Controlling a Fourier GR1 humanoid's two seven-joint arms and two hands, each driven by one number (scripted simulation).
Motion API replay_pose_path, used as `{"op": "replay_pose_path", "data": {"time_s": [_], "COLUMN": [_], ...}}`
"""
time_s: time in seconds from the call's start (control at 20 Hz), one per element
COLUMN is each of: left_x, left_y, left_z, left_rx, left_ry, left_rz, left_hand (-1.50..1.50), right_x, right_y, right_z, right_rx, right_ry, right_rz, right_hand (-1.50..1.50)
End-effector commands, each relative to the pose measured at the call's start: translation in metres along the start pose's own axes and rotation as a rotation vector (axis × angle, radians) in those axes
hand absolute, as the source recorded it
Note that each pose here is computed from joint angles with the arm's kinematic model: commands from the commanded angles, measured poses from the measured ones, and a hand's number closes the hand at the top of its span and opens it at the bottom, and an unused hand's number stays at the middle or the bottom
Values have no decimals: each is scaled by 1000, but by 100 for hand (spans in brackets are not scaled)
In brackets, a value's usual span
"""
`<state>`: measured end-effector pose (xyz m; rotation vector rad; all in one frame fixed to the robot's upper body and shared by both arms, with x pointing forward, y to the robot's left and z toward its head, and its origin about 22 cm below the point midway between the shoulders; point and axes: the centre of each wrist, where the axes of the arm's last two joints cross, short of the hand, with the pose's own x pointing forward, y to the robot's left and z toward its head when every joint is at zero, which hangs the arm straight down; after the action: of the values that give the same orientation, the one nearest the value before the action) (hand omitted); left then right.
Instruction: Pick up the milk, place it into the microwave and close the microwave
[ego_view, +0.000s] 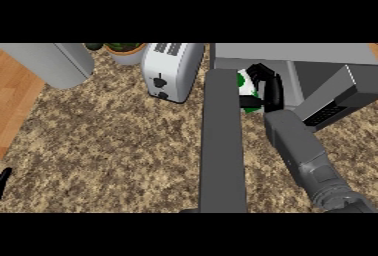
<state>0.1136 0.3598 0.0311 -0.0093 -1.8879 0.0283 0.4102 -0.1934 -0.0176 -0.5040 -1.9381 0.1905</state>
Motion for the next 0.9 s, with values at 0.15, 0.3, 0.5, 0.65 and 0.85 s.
{"op": "replay_pose_path", "data": {"time_s": [0.15,0.3,0.5,0.65,0.85], "left_x": [-6,-7,-5,-5,-15], "left_y": [3,14,0,0,-3], "left_z": [0,-12,-10,-24,-15], "left_rx": [-26,-6,-33,-35,-34], "left_ry": [11,-1,-9,-12,-2], "left_rz": [11,-9,-10,-7,8], "left_hand": [-150,-150,-150,-150,-150], "right_x": [17,22,19,4,-7], "right_y": [12,8,-9,-23,-45], "right_z": [-15,-25,-34,-23,-23], "right_rx": [-54,-117,-197,-211,-220], "right_ry": [-76,-20,18,35,75], "right_rz": [246,291,288,295,320], "right_hand": [150,150,150,150,150]}}
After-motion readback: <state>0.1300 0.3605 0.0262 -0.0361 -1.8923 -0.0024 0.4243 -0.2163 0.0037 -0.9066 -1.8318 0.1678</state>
